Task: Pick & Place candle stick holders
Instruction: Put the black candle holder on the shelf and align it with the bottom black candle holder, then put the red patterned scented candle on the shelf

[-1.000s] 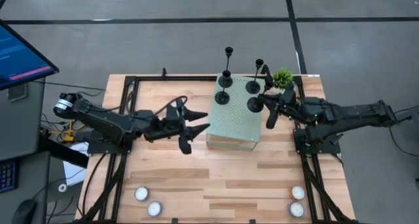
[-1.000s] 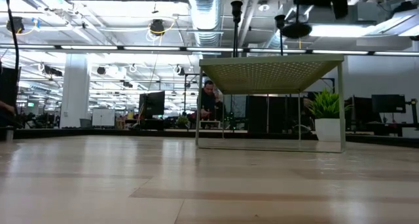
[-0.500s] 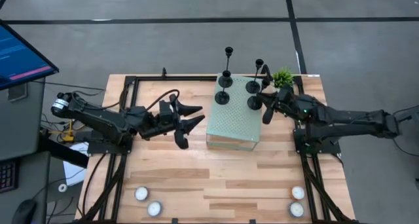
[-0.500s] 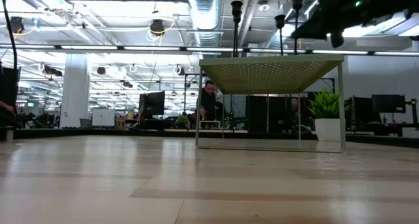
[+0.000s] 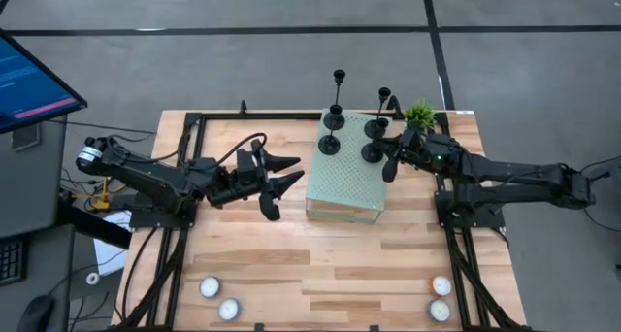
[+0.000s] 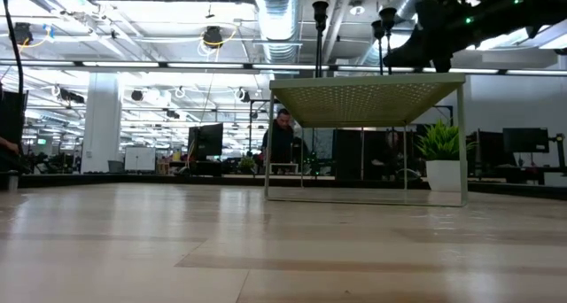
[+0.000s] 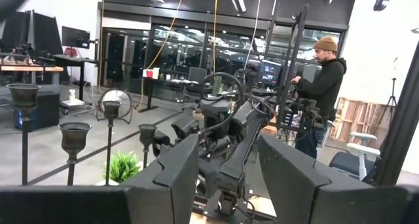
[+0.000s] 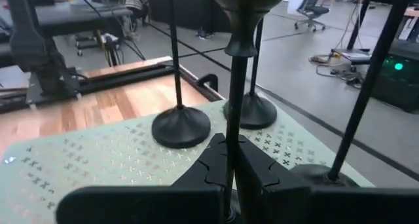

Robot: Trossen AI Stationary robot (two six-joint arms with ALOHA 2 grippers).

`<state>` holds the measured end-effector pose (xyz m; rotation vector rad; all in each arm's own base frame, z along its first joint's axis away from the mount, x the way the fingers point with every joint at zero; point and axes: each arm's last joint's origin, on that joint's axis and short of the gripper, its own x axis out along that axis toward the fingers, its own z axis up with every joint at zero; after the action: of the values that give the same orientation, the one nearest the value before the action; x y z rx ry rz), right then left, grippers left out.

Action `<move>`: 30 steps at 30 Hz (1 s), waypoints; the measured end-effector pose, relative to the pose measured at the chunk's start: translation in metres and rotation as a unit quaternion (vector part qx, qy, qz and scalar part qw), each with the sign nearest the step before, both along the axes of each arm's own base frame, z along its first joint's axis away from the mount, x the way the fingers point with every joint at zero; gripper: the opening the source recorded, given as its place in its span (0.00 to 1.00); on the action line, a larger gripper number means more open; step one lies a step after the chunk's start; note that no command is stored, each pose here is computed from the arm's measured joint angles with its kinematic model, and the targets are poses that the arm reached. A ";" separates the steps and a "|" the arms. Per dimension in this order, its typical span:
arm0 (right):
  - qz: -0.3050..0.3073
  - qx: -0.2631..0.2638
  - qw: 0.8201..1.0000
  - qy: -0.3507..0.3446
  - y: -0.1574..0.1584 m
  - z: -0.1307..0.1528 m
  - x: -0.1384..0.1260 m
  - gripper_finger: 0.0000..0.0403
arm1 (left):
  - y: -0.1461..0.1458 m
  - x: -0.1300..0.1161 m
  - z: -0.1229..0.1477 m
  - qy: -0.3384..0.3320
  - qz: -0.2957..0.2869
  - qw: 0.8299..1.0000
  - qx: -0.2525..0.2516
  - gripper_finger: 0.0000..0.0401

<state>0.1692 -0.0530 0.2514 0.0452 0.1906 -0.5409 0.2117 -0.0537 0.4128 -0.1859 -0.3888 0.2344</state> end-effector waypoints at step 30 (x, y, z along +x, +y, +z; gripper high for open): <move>0.014 0.016 0.998 0.061 0.004 0.026 -0.007 0.65 | -0.007 -0.011 -0.028 0.159 -0.043 0.986 -0.030 0.61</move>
<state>0.1619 -0.0488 0.2777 0.0417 0.3185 -0.5132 0.2007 -0.0604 0.3849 -0.2200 -0.0563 0.1873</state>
